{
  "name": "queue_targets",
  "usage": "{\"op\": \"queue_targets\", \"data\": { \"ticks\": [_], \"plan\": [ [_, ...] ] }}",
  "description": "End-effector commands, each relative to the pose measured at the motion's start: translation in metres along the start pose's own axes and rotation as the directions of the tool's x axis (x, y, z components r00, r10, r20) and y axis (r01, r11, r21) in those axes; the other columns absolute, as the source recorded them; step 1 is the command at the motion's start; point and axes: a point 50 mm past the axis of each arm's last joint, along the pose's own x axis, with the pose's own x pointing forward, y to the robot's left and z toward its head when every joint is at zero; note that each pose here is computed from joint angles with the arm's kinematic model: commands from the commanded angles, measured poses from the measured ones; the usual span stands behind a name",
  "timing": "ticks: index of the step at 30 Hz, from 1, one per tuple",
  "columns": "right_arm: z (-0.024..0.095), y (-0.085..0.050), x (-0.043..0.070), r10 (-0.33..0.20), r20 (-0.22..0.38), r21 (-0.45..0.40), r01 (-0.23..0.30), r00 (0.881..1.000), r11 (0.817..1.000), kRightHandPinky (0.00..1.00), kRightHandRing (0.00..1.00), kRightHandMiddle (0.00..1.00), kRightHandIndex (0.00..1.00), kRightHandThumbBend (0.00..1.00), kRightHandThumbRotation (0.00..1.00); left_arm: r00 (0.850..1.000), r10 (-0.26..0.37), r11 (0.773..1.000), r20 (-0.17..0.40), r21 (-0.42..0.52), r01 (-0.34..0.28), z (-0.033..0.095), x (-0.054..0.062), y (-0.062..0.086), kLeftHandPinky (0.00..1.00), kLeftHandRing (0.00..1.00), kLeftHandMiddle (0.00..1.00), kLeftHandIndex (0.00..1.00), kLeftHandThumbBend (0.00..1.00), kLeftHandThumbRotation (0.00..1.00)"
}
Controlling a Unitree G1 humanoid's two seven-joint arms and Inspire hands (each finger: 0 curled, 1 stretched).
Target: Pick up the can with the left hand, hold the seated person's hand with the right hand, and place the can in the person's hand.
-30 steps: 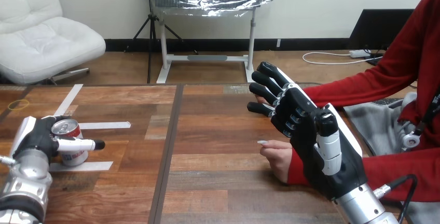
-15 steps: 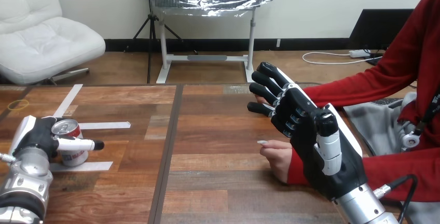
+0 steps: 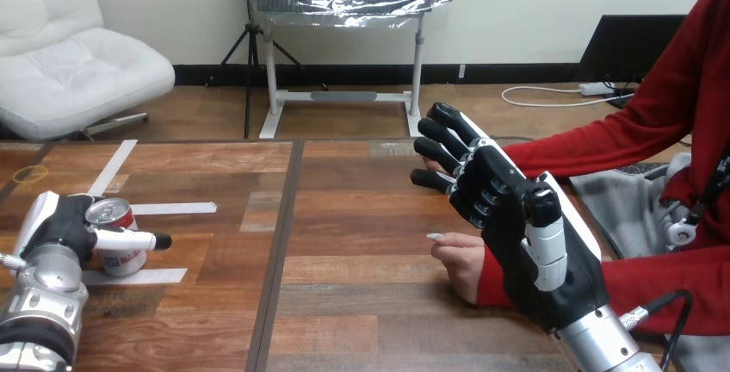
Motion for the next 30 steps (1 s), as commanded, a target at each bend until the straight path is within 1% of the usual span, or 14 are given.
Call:
{"op": "queue_targets", "data": {
  "ticks": [1, 8, 15, 20, 30],
  "plan": [
    [0.0112, -0.0004, 0.0094, 0.005, 0.08, -0.007, -0.004, 0.997, 1.0, 0.87, 0.94, 0.95, 0.95, 0.94, 1.0, 0.995, 0.065, 0.998, 0.078, 0.019, -0.066, 0.029, 0.0028, 0.0184, 0.75, 0.8, 0.78, 0.72, 0.86, 0.0],
    [0.0112, -0.0001, 0.0098, 0.004, 0.08, -0.011, -0.003, 0.997, 1.0, 0.87, 0.95, 0.95, 0.96, 0.94, 1.0, 0.994, 0.073, 0.997, 0.086, 0.015, -0.075, 0.0305, 0.0028, 0.0191, 0.74, 0.78, 0.77, 0.71, 0.85, 0.0],
    [0.0111, 0.0, 0.0099, 0.002, 0.077, -0.015, -0.001, 0.997, 1.0, 0.88, 0.95, 0.95, 0.96, 0.94, 1.0, 0.992, 0.081, 0.996, 0.097, 0.014, -0.082, 0.0316, 0.0026, 0.0196, 0.7, 0.74, 0.75, 0.7, 0.82, 0.0],
    [0.0107, -0.0003, 0.0097, 0.007, 0.074, -0.016, -0.005, 0.997, 1.0, 0.88, 0.95, 0.95, 0.96, 0.94, 1.0, 0.992, 0.085, 0.996, 0.094, 0.022, -0.088, 0.0321, 0.0027, 0.0197, 0.68, 0.72, 0.74, 0.69, 0.79, 0.0],
    [0.0109, -0.0001, 0.0098, 0.007, 0.075, -0.015, -0.005, 0.997, 1.0, 0.89, 0.95, 0.95, 0.96, 0.94, 1.0, 0.99, 0.101, 0.994, 0.102, 0.037, -0.106, 0.0336, 0.0025, 0.0195, 0.62, 0.65, 0.66, 0.66, 0.75, 0.0]
  ]
}}
